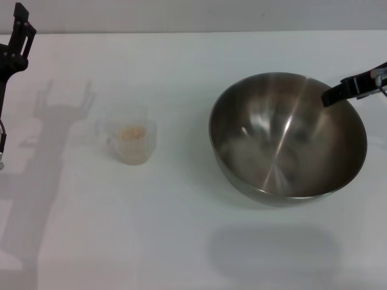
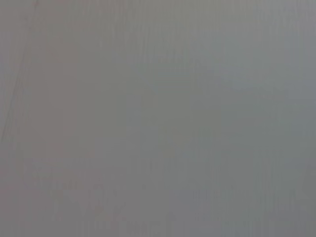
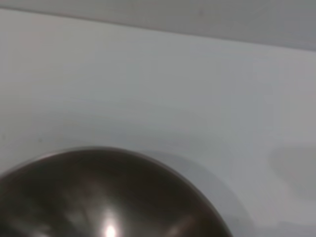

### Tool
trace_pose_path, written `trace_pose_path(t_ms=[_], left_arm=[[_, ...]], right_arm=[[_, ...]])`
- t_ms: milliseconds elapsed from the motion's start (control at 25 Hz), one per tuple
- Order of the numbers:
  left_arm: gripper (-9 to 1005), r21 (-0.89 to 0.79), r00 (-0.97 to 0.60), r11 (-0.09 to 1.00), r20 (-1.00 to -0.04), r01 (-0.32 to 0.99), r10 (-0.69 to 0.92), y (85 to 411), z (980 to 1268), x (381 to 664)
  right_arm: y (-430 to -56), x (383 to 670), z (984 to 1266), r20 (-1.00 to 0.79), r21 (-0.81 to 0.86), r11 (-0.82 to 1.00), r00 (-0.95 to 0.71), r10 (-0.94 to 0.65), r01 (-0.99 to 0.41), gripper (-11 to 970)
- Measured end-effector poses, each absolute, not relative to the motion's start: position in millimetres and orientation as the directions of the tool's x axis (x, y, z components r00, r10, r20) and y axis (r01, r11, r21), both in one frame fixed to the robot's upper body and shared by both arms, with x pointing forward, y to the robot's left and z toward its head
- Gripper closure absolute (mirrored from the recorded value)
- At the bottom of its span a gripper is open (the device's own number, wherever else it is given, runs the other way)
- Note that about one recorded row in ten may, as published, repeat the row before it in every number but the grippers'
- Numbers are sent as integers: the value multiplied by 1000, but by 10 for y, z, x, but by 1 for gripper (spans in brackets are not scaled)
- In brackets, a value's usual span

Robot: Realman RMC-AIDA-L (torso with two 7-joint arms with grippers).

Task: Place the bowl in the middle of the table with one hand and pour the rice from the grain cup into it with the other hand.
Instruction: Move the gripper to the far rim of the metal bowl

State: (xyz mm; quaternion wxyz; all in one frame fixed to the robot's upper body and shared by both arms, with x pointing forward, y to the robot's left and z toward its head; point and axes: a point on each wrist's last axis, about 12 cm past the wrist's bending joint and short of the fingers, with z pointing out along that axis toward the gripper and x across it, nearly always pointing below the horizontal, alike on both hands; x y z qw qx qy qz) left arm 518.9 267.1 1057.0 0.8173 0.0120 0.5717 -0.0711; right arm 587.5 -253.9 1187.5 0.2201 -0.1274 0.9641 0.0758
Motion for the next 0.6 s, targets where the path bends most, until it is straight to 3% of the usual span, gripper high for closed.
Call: trace_pose_path(t_ms=[600], left_arm=[[167, -65, 335, 989, -936, 132, -106, 2655, 10569, 5190]], right_arm=[[-2522, 5940, 11626, -408, 104, 942, -877, -254, -320, 400]])
